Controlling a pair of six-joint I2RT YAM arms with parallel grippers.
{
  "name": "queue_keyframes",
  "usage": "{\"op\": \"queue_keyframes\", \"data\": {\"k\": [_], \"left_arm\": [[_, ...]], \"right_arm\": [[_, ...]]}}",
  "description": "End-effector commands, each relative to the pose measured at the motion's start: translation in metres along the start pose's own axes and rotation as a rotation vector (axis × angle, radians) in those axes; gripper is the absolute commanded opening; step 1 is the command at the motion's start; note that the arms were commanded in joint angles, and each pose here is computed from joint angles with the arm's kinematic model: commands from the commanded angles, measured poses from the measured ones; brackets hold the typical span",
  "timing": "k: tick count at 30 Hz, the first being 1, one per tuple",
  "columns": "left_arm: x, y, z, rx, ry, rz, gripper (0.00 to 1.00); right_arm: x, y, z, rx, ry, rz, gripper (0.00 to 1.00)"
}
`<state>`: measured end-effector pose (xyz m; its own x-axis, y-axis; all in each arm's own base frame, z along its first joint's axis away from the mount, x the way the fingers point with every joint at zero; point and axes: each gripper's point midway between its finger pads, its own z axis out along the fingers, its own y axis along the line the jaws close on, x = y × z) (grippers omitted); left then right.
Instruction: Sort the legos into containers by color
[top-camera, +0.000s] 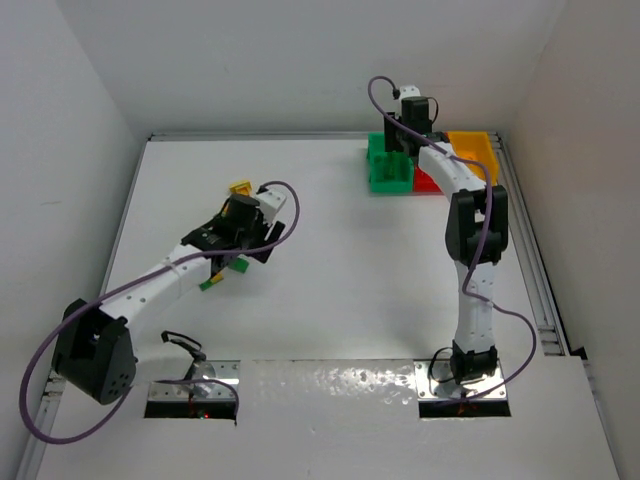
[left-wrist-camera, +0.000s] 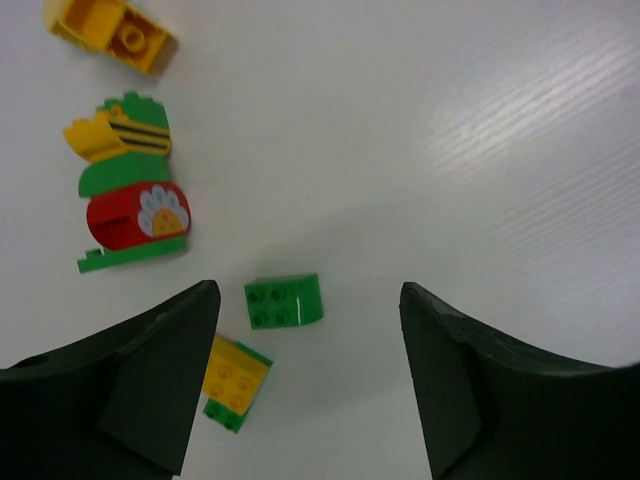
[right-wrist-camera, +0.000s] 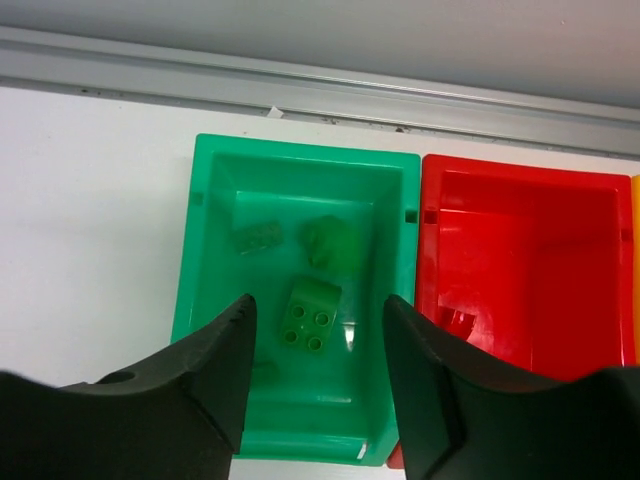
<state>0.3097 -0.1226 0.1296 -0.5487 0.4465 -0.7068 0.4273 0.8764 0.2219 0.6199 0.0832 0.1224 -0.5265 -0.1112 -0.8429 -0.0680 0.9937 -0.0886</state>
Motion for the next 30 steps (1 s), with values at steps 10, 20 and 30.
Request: {"op": "queue_keyframes", "data": {"k": [10, 20, 30], "left_arm": [[0.037, 0.076, -0.002, -0.068, 0.208, -0.013, 0.76], [0.093, 0.18, -0.034, -0.294, 0.216, -0.506, 0.74], [0.154, 0.19, -0.046, -0.519, 0.364, -0.518, 0.76]], "right_arm": [[-0.041, 0.101, -0.103, -0.385, -0.095, -0.238, 0.63], [0.094, 0.359, -0.226, -0.993, 0.036, -0.47, 0.71], [0.151, 0.448, -0.208, -0.918, 0.036, -0.538, 0.73]]}}
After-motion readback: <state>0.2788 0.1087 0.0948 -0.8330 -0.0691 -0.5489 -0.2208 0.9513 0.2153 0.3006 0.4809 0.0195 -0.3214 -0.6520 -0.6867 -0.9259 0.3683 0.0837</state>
